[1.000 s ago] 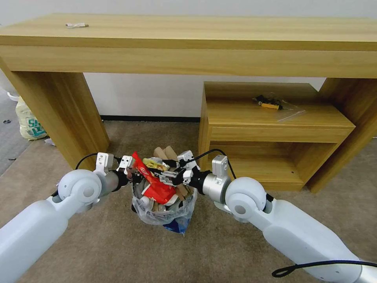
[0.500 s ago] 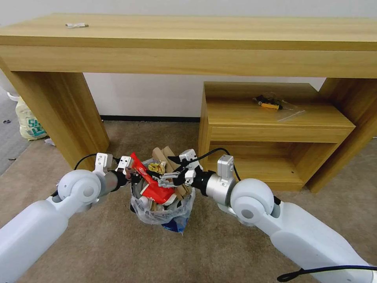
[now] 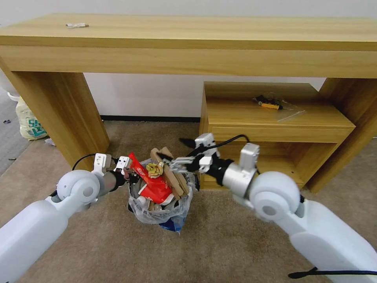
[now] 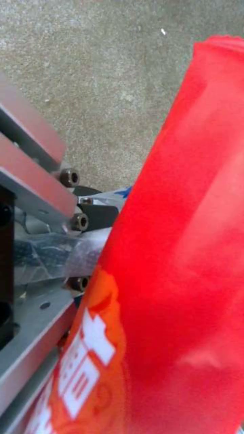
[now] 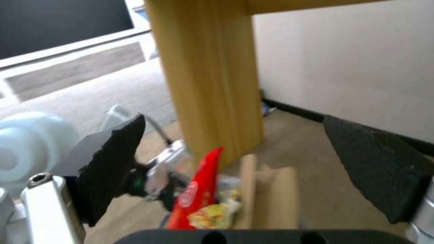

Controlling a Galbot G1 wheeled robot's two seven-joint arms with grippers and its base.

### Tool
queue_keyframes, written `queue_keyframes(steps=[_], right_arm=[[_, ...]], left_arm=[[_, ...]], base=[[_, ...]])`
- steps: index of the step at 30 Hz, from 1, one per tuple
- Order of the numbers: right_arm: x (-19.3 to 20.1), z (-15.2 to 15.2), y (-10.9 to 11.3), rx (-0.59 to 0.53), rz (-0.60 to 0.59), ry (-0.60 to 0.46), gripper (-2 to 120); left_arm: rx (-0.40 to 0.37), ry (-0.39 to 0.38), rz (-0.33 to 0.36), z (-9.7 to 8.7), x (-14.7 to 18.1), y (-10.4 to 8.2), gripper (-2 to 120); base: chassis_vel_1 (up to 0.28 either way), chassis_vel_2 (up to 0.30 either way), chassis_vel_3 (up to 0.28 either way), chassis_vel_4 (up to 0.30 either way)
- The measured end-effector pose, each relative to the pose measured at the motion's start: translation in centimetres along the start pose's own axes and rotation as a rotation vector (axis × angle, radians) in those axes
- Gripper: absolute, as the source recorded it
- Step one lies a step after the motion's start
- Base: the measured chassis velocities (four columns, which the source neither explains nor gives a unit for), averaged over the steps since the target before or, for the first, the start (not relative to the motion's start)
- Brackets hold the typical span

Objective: Pick up the trash bin and place the garbage on the floor into it.

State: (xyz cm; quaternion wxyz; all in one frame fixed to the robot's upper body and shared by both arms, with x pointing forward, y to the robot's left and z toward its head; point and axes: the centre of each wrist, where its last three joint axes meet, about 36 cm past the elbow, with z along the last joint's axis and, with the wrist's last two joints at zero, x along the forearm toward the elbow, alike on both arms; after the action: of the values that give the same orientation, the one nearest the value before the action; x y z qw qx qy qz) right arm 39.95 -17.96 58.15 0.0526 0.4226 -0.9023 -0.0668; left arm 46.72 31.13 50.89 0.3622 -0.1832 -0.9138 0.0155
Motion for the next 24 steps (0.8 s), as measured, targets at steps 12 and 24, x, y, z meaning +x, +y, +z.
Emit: queue_keyframes(steps=[12, 24], right_arm=[[1.7, 1.4, -2.1, -0.041, 0.24, -0.014, 100], [5.5, 4.7, -6.0, 0.02, 0.444, -0.047, 100]], left_arm=[[0.014, 0.009, -0.027, 0.7, -0.3, 1.3, 0], [0.034, 0.012, -0.066, 0.8, -0.4, 3.5, 0]], base=[[0.0, 0.0, 0.0, 0.0], [0.0, 0.0, 0.0, 0.0]])
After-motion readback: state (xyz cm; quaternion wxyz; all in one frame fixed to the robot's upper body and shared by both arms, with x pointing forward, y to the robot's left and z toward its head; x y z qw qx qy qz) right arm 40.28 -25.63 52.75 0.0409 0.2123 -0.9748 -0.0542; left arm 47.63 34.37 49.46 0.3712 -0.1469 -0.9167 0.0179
